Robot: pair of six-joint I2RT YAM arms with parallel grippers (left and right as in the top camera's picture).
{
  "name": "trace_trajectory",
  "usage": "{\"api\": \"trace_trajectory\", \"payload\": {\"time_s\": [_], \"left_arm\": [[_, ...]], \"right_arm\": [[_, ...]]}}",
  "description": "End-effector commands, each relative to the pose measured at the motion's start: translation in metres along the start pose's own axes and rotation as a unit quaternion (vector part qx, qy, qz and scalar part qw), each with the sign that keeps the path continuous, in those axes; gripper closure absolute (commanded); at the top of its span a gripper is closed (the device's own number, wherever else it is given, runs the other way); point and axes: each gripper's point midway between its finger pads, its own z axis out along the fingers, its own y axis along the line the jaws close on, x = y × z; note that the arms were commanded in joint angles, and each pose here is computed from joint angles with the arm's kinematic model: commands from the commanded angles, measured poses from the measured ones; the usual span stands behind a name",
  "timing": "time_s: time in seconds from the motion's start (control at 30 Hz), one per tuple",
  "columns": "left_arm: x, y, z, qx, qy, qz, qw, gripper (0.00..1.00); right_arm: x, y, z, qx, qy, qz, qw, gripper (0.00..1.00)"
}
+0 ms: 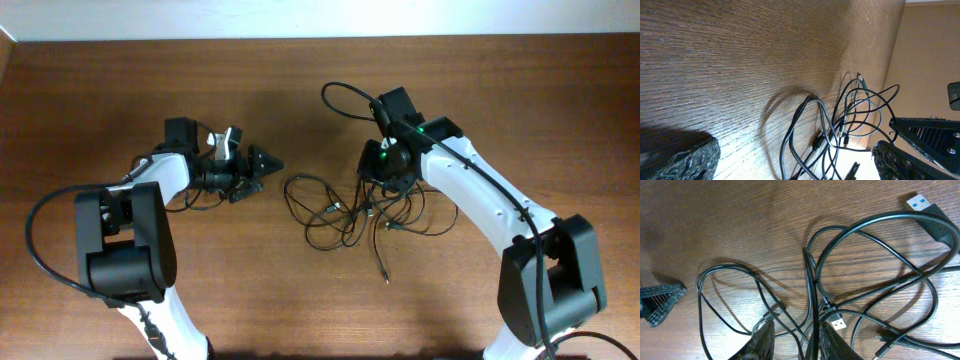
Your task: Untangle cables
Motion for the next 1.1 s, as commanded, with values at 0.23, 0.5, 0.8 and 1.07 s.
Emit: {"api": "trace_trajectory", "payload": {"time_s": [0.23,0.5,0.8,1.07], "left_arm": [[-0.003,-0.003,-0.002,-0.002,-0.006,0.011,1.000,0.01],[-0.003,-0.003,-0.002,-0.002,-0.006,0.011,1.000,0.01],[-0.003,-0.003,-0.002,-0.002,-0.006,0.011,1.000,0.01],[-0.003,-0.003,-0.002,-0.002,-0.006,0.011,1.000,0.01]], "right_arm": [[0.008,-0.010,0.010,0.017,0.010,0.005,1.000,0.79],[0.010,-0.004,0.012,-0.002,0.018,0.003,1.000,0.78],[0.011,0.017,0.022,-0.045,0.005,-0.017,0.999,0.89],[0.016,0.057,-0.013,-0.151,0.012,-0.121,0.981,0.96]]}}
